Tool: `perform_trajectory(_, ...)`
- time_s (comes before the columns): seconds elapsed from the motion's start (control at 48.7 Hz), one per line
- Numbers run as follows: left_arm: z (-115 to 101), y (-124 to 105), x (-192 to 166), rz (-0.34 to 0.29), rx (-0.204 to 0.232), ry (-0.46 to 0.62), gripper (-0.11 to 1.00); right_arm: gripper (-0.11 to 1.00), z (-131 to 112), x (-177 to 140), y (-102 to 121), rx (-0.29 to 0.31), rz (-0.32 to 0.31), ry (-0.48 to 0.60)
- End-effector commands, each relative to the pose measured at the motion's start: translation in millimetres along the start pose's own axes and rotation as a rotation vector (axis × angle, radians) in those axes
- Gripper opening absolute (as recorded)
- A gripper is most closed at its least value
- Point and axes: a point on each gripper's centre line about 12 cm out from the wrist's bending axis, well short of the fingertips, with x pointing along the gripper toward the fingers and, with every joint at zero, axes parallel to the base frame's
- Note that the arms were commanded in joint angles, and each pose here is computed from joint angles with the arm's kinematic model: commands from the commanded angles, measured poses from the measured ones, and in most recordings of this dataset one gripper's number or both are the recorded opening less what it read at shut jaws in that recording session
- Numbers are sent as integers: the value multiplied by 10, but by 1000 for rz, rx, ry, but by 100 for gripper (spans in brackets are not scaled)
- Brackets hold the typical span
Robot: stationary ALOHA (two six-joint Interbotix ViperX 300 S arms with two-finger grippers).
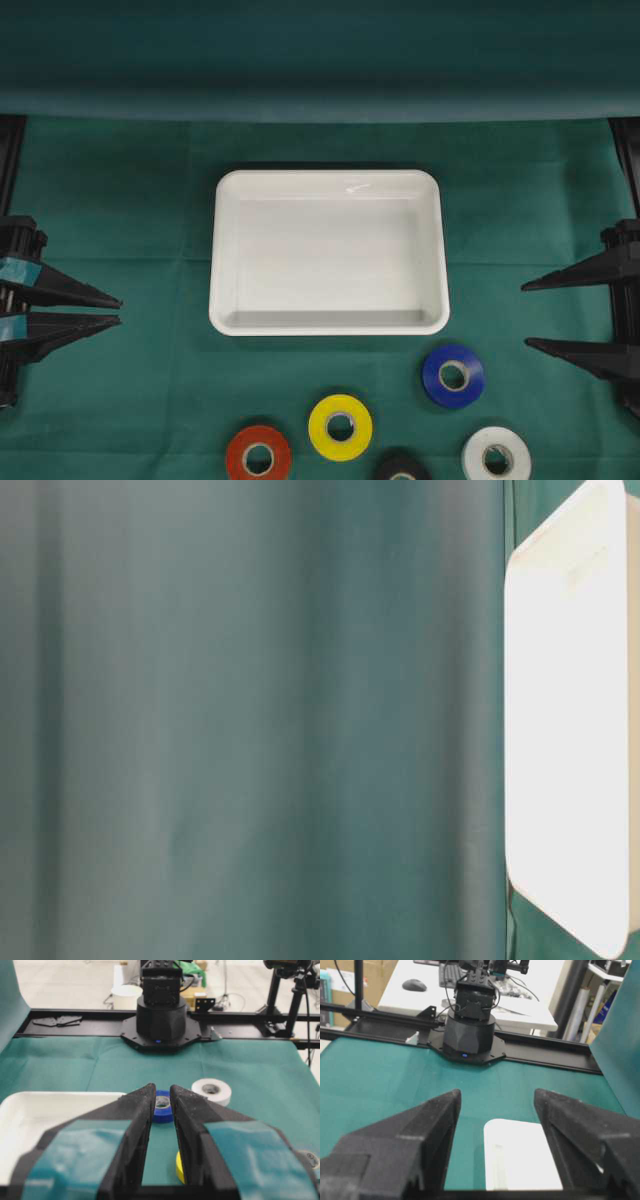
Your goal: Put the tape into the white case with the right arm.
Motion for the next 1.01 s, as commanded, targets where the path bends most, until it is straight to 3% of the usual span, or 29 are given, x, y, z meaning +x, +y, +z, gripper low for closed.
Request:
perform_trajectory(0.0, -108, 7, -49, 6, -14, 15, 24, 24, -2, 7, -15, 0, -7, -2)
perform_trajectory(0.041, -142, 5, -83, 5, -22, 17, 22, 22, -21, -15, -12, -9, -5, -1)
perform_trajectory(0.144, -165, -9, -191, -3, -20, -8, 3, 2, -80, -84, -3, -27, 2, 0)
perform_trajectory(0.267, -254, -18, -345, -11, -7, -8, 0, -9, -116, -180, -2, -27, 2, -20)
perform_trajectory(0.534, -473, -22, -507, -17, 23, 107, 0, -10, -286, -333, 5, -42, 6, -15)
perform_trajectory(0.8, -642, -21, -567, -21, 74, 144, 0, -10, -497, -381, 6, -42, 7, 37)
perform_trajectory(0.985, -669, -20, -572, -21, 74, 151, 0, -10, -530, -386, 5, -26, 7, 49)
